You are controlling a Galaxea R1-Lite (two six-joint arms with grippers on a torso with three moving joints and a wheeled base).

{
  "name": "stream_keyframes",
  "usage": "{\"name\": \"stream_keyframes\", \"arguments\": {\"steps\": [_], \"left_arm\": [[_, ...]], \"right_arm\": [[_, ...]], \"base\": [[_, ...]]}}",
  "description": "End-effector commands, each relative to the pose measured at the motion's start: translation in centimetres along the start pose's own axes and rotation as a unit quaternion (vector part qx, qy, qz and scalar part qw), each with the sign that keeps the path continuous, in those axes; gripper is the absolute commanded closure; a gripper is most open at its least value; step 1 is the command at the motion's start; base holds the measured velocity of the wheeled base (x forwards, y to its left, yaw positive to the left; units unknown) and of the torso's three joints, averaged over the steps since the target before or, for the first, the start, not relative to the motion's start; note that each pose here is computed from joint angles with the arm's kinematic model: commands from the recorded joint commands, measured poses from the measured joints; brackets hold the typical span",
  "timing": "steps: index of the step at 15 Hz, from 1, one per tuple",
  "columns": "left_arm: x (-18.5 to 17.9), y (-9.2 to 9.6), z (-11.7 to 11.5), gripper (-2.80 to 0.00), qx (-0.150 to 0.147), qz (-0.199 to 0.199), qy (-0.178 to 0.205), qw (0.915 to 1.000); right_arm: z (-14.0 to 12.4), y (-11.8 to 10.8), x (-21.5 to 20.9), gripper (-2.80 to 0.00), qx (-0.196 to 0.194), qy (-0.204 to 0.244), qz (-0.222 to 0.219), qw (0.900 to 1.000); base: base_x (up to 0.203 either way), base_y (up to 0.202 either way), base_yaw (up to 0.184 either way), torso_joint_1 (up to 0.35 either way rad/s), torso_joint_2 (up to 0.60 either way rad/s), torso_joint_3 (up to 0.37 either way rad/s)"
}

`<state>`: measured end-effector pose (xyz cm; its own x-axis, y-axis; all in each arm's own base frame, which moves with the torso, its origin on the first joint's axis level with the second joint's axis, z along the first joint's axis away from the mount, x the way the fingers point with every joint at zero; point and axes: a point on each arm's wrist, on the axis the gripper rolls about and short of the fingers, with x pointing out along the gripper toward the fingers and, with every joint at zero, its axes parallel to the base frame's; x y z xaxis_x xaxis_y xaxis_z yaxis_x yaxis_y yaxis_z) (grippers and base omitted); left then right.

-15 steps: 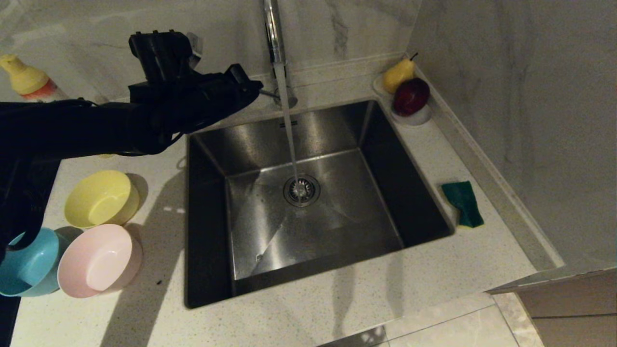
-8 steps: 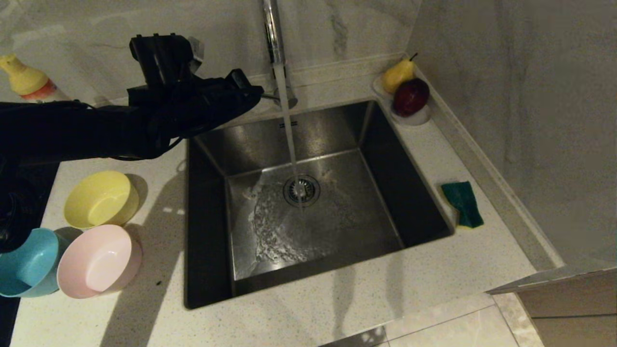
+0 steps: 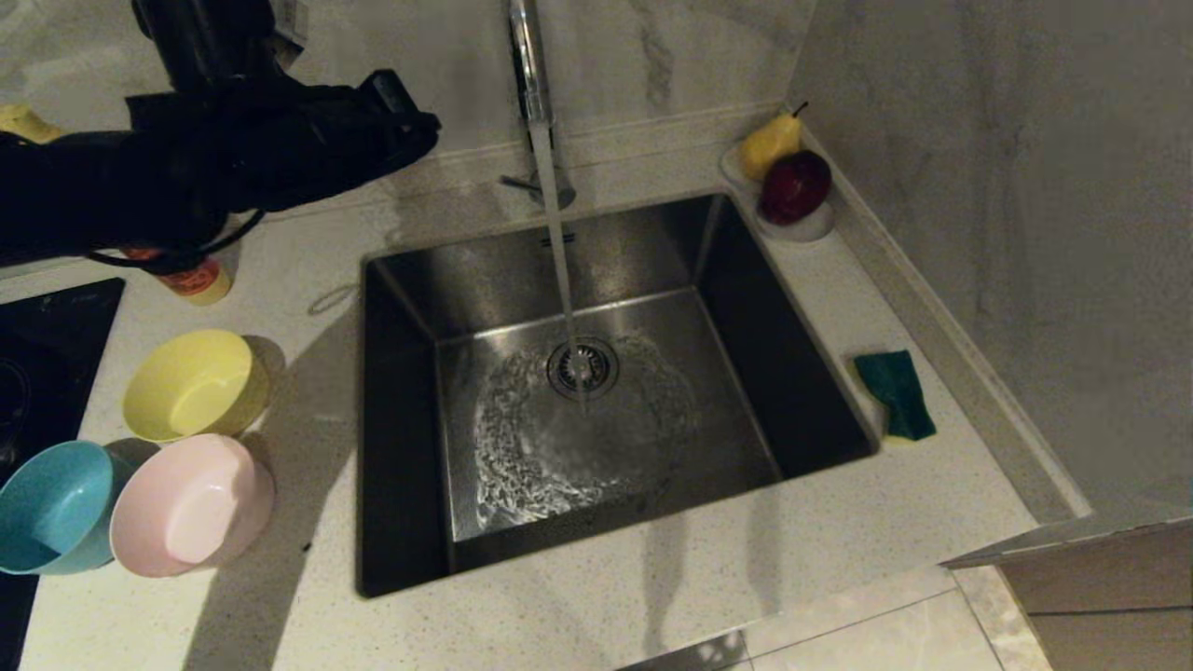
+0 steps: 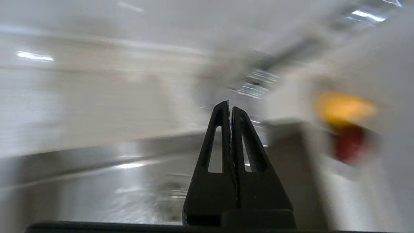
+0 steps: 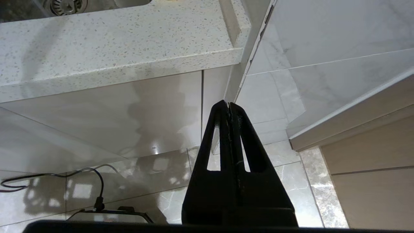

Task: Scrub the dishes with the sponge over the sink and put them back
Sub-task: Pick up a bowl and the sponge

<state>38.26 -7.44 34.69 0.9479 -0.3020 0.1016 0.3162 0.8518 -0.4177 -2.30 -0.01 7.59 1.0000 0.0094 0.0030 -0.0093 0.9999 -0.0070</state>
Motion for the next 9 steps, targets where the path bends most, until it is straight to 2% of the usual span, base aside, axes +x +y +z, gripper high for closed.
{"name": "stream_keyframes", "arguments": {"steps": [1, 3, 5, 8, 9], "left_arm": [[-4.3, -1.6, 2.7, 0.0, 0.04, 0.059, -0.045, 0.9964], [-8.0, -2.4, 3.9, 0.0, 0.066, 0.094, -0.063, 0.9914], [-13.0, -3.5, 4.7, 0.0, 0.086, 0.103, -0.074, 0.9881], [-20.6, -4.3, 4.4, 0.0, 0.132, 0.119, -0.085, 0.9804], [-22.8, -4.2, 3.9, 0.0, 0.146, 0.141, -0.087, 0.9753]], "right_arm": [[0.0, 0.0, 0.0, 0.0, 0.0, -0.001, 0.001, 1.0], [0.0, 0.0, 0.0, 0.0, 0.0, -0.001, 0.001, 1.0], [0.0, 0.0, 0.0, 0.0, 0.0, -0.001, 0.001, 1.0], [0.0, 0.0, 0.0, 0.0, 0.0, -0.001, 0.001, 1.0], [0.0, 0.0, 0.0, 0.0, 0.0, -0.001, 0.001, 1.0]], "base": [[0.0, 0.0, 0.0, 0.0, 0.0, 0.0], [0.0, 0.0, 0.0, 0.0, 0.0, 0.0], [0.0, 0.0, 0.0, 0.0, 0.0, 0.0], [0.0, 0.0, 0.0, 0.0, 0.0, 0.0], [0.0, 0.0, 0.0, 0.0, 0.0, 0.0]]}}
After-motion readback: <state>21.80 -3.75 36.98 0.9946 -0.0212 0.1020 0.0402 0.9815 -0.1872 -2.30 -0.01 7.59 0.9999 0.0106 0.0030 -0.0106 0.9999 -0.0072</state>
